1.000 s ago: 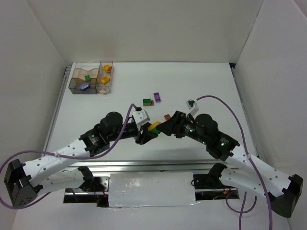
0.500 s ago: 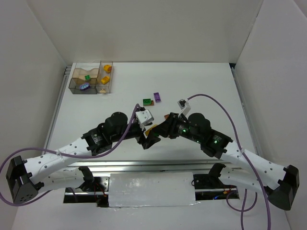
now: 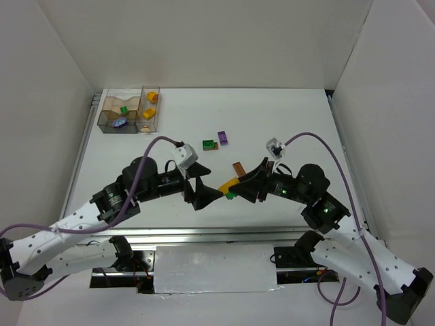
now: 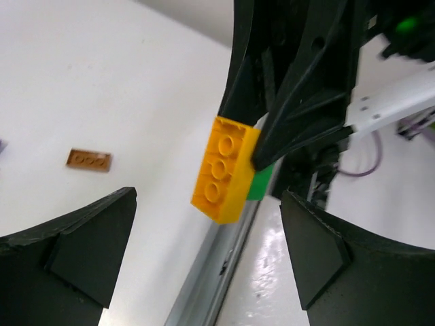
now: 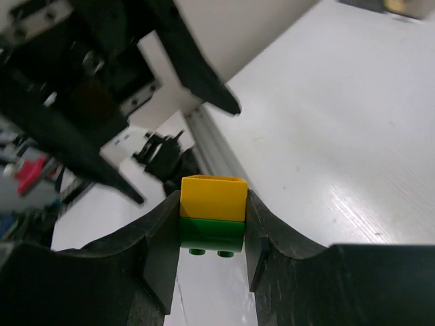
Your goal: Sort the legos into containers by color
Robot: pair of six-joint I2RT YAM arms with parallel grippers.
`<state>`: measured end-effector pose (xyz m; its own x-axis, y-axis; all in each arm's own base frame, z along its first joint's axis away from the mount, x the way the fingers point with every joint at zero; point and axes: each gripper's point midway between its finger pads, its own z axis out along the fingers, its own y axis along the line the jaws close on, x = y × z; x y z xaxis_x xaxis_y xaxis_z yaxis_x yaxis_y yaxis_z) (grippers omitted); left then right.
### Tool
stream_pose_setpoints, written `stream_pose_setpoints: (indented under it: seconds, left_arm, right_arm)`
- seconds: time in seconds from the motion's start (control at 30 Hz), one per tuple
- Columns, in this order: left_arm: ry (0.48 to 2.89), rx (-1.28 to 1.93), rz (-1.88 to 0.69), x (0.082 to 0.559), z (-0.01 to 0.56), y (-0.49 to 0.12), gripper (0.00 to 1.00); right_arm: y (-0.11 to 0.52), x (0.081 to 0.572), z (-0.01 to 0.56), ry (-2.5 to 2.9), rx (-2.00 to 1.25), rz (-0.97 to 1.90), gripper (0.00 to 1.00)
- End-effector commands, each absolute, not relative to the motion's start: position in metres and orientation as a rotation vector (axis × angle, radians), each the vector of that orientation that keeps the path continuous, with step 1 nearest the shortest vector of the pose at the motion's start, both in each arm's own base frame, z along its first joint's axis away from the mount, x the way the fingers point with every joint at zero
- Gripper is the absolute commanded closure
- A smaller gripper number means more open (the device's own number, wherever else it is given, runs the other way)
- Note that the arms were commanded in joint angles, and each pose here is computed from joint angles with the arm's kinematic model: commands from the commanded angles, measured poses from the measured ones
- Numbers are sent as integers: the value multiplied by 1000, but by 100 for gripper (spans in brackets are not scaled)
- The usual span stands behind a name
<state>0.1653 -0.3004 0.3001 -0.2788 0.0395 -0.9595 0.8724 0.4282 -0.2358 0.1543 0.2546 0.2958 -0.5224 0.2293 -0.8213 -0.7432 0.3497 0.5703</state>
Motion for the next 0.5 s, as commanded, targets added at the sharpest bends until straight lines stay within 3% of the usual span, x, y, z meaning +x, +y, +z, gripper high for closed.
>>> stream_pose_setpoints:
  seconds: [0.0, 0.27, 0.47]
  left_arm:
    - [1570, 796, -1173, 138, 345, -298, 1]
    - [1439, 1041, -1479, 84, 356, -314, 5]
    - [1446, 1104, -1559, 77, 346, -325, 8]
  right_arm:
    - [253, 99, 324, 1419, -837, 1455, 100]
    - [251, 67, 341, 1285, -1008, 1558, 100]
    - [251, 71, 346, 1291, -993, 1538, 100]
